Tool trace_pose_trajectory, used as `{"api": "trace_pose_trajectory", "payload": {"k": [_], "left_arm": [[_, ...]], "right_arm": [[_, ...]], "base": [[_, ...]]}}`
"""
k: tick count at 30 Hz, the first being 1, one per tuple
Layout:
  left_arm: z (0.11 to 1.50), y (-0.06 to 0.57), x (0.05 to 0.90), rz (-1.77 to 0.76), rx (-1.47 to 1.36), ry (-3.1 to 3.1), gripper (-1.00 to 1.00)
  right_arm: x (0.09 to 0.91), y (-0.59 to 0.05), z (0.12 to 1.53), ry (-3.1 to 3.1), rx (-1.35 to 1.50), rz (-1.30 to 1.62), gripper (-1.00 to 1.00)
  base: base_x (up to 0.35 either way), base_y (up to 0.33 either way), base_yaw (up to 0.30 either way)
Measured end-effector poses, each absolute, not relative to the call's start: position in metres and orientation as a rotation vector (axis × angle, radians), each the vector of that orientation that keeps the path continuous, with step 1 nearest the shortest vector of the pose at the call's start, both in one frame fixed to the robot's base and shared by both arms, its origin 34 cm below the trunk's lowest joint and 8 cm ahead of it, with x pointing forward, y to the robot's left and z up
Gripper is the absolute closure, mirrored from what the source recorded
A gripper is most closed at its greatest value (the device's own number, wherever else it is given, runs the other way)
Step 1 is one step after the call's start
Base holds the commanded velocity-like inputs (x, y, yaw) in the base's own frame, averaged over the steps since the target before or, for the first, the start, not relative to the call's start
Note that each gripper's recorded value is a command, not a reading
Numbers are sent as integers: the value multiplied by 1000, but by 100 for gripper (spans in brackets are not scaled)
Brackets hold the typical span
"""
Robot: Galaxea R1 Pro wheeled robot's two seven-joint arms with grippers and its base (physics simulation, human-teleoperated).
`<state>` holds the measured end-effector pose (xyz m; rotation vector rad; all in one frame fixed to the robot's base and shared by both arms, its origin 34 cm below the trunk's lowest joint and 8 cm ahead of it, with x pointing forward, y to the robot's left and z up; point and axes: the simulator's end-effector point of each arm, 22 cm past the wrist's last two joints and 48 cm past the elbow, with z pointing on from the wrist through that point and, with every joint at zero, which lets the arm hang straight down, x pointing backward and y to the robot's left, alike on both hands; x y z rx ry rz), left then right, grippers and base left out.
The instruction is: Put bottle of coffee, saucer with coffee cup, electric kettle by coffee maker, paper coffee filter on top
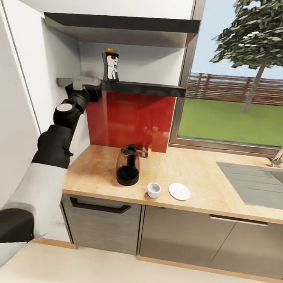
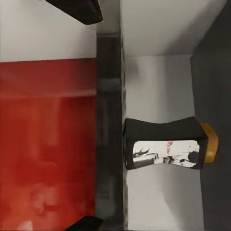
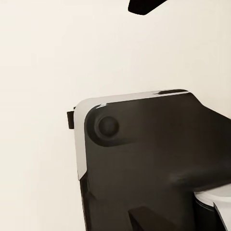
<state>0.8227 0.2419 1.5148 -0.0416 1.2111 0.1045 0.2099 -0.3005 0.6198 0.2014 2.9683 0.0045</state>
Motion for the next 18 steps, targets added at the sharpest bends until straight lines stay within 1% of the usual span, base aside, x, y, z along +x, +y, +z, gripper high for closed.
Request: {"api": "trace_pose_trajectory", "payload": {"k": [7,18], "left_arm": [[1597,236,853,114,-29,1236,-100],[1651,209,878,119,17,1339,-100]], "right_arm": [[208,-301,620,2972,193,3,-100],[204,-310,620,2983,182,-17,-100]], "base": [[0,0,0],[0,0,0]]}}
